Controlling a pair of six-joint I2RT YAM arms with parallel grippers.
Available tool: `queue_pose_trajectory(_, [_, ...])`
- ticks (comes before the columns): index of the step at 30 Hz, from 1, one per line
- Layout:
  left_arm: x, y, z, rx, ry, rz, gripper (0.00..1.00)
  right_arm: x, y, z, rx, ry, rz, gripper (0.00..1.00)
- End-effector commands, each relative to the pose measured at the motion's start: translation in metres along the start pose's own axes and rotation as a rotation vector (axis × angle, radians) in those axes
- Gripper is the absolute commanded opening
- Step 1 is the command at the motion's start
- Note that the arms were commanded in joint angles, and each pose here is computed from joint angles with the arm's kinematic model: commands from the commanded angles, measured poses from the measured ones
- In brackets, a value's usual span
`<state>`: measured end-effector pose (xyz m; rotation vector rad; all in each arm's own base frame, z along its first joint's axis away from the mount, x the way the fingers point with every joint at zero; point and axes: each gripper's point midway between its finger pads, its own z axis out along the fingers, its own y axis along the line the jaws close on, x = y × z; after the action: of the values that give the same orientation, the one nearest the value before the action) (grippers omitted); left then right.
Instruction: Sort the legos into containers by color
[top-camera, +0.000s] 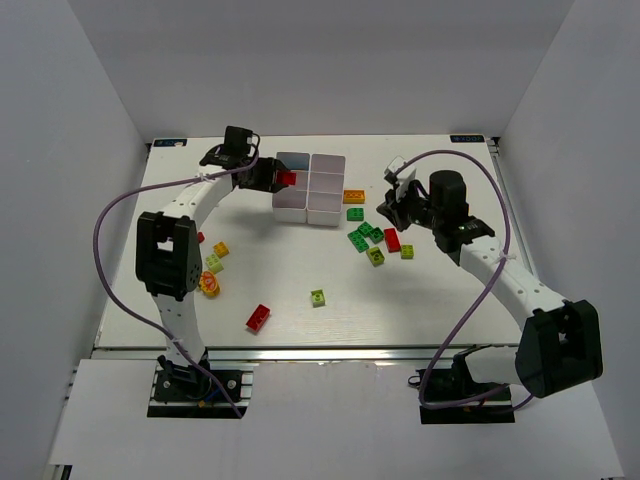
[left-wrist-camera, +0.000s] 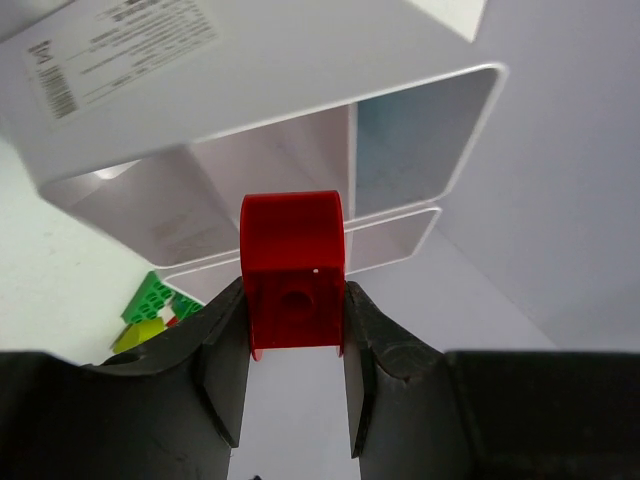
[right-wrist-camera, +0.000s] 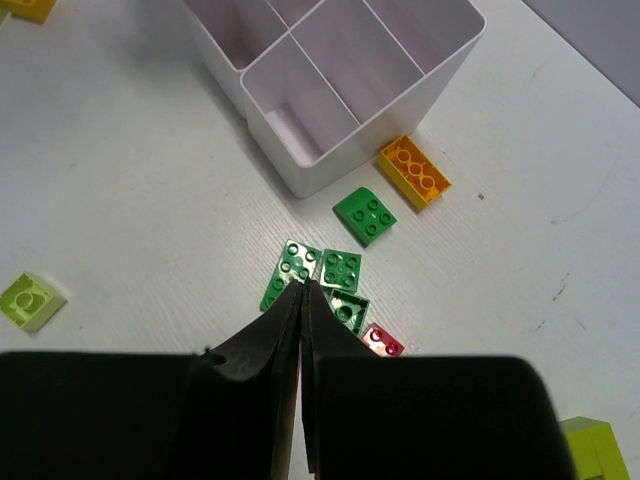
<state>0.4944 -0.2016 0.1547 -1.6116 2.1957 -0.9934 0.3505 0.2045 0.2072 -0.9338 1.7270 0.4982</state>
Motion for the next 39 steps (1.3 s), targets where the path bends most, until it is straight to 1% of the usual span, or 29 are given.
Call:
queue_pose_trajectory(1, [-0.002, -0.036, -0.014, 0.104, -0.007, 0.011, 0.03, -0.011, -0.002, -0.005, 0.004, -0.051, -0.013, 0.06])
queue_pose_trajectory(5, [-0.001, -0.033, -0.01, 0.101, 0.005, 0.009, 0.06, -0.009, -0.003, -0.005, 0.007, -0.046, -0.011, 0.06])
queue_pose_trajectory(10, [-0.001, -0.029, -0.005, 0.086, 0.013, 0.001, 0.17, -0.008, -0.004, -0.005, 0.008, -0.045, -0.01, 0.06])
queue_pose_trajectory(12, [-0.002, -0.026, -0.004, 0.077, 0.013, -0.004, 0.19, -0.008, -0.004, -0.005, 0.01, -0.043, -0.009, 0.06])
queue_pose_trajectory(15, [-0.001, -0.026, -0.004, 0.074, 0.019, -0.007, 0.25, -0.007, -0.005, -0.006, 0.01, -0.042, -0.007, 0.06])
queue_pose_trajectory(16, [-0.001, -0.025, -0.004, 0.071, 0.019, -0.011, 0.31, -0.008, -0.004, -0.006, 0.009, -0.042, -0.007, 0.06])
queue_pose_trajectory(19, [0.001, -0.023, -0.005, 0.063, 0.022, -0.012, 0.38, -0.008, -0.005, -0.006, 0.008, -0.043, -0.008, 0.06])
queue_pose_trajectory(21, [0.0, -0.021, -0.005, 0.057, 0.02, -0.017, 0.46, -0.008, -0.005, -0.006, 0.007, -0.042, -0.009, 0.06])
queue_pose_trajectory(24, [0.0, -0.022, -0.006, 0.061, 0.019, -0.016, 0.56, -0.008, -0.004, -0.006, 0.001, -0.041, -0.012, 0.06])
queue_pose_trajectory(27, [0.0, -0.024, -0.007, 0.065, 0.019, -0.016, 0.62, -0.008, -0.001, -0.006, -0.014, -0.039, -0.018, 0.08])
queue_pose_trajectory(28, [0.001, -0.024, -0.007, 0.065, 0.019, -0.013, 0.66, -0.009, -0.001, -0.006, -0.016, -0.04, -0.021, 0.08])
queue_pose_trajectory(33, [0.004, -0.033, -0.017, 0.095, 0.028, -0.015, 0.68, -0.007, 0.004, -0.008, -0.044, -0.033, -0.022, 0.12])
queue_pose_trajectory(35, [0.01, -0.047, -0.031, 0.151, 0.038, 0.0, 0.67, -0.012, 0.006, -0.008, -0.065, -0.045, -0.05, 0.19])
queue_pose_trajectory(36, [0.014, -0.054, -0.038, 0.18, 0.052, 0.012, 0.66, -0.004, 0.012, -0.01, -0.091, -0.016, -0.036, 0.28])
queue_pose_trajectory(37, [0.019, -0.069, -0.054, 0.251, 0.059, 0.05, 0.64, -0.006, 0.012, -0.01, -0.096, -0.017, -0.046, 0.37])
queue_pose_trajectory(38, [0.022, -0.069, -0.059, 0.272, 0.066, 0.072, 0.63, -0.005, 0.012, -0.011, -0.097, -0.014, -0.043, 0.48])
queue_pose_trajectory(39, [0.028, -0.07, -0.066, 0.306, 0.084, 0.136, 0.61, -0.001, 0.012, -0.01, -0.101, 0.002, -0.034, 0.65])
